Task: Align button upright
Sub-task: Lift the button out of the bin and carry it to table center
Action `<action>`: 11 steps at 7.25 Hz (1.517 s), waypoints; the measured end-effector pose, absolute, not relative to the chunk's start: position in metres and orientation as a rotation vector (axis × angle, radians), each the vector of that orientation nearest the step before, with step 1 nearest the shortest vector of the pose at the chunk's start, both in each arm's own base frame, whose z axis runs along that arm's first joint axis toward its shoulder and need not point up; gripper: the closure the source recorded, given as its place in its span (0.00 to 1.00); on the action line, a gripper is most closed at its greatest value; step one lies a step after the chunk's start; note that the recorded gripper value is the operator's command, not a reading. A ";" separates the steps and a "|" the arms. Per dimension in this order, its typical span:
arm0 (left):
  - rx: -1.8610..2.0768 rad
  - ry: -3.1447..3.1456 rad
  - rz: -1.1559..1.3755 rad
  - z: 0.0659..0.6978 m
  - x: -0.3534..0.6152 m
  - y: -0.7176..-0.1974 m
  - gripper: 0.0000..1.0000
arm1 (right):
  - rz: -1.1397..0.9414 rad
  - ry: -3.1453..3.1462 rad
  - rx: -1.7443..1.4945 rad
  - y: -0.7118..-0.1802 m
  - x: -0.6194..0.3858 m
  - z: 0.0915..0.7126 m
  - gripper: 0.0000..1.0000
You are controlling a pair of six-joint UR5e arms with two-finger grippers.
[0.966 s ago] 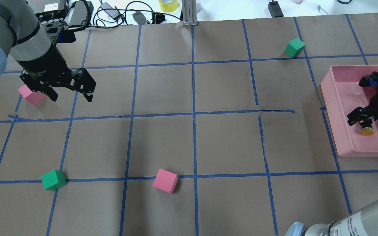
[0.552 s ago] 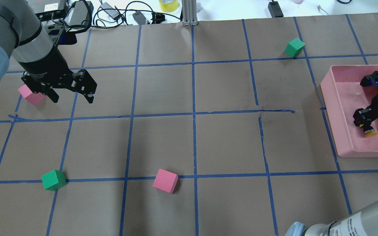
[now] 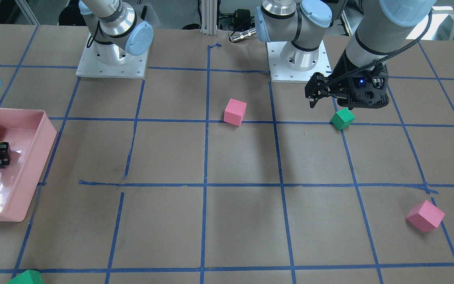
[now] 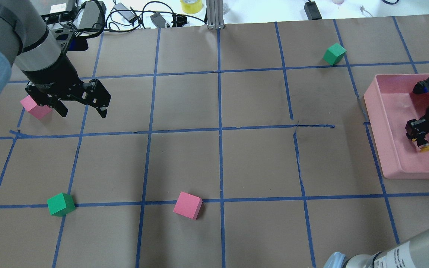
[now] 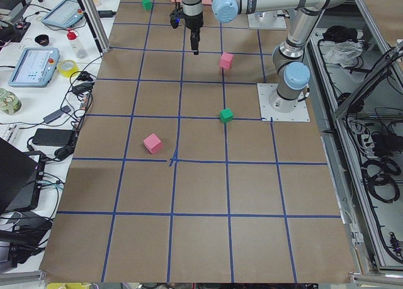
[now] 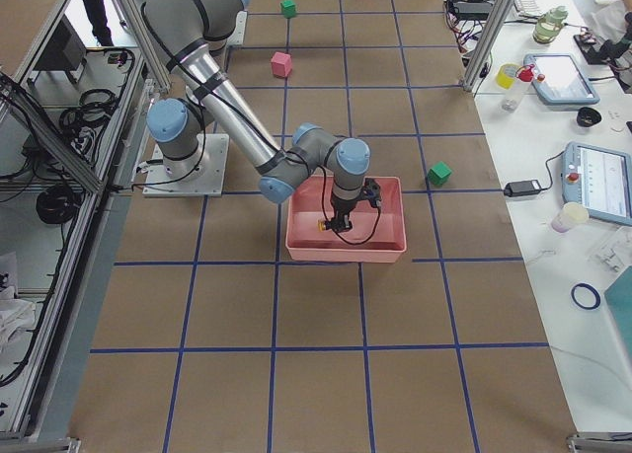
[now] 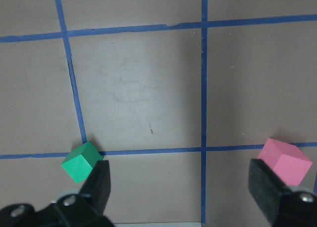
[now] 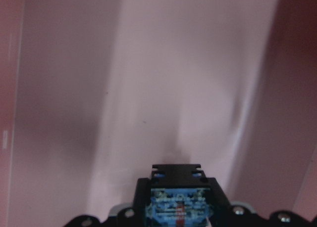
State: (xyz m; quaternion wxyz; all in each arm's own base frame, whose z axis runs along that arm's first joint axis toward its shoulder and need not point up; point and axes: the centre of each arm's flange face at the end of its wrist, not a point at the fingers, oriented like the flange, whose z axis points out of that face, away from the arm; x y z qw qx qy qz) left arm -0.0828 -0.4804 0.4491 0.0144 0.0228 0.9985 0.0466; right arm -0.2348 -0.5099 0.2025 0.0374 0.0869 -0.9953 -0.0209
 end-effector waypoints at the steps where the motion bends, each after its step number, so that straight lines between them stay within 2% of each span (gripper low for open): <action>1: 0.074 3.112 0.140 0.451 -0.084 -0.480 0.00 | -0.060 -3.051 0.271 -0.516 -0.236 0.219 1.00; 4: 0.083 3.115 0.130 0.456 -0.088 -0.476 0.00 | -0.056 -3.017 0.350 -0.554 -0.211 0.312 1.00; 7: 0.084 3.110 0.129 0.456 -0.087 -0.475 0.00 | -0.002 -2.995 0.392 -0.596 -0.090 0.384 1.00; 9: 0.084 3.105 0.125 0.458 -0.087 -0.476 0.00 | 0.051 -3.058 0.263 -0.607 0.052 0.381 1.00; 11: 0.083 3.107 0.122 0.460 -0.087 -0.475 0.00 | 0.053 -3.127 0.088 -0.597 0.185 0.352 1.00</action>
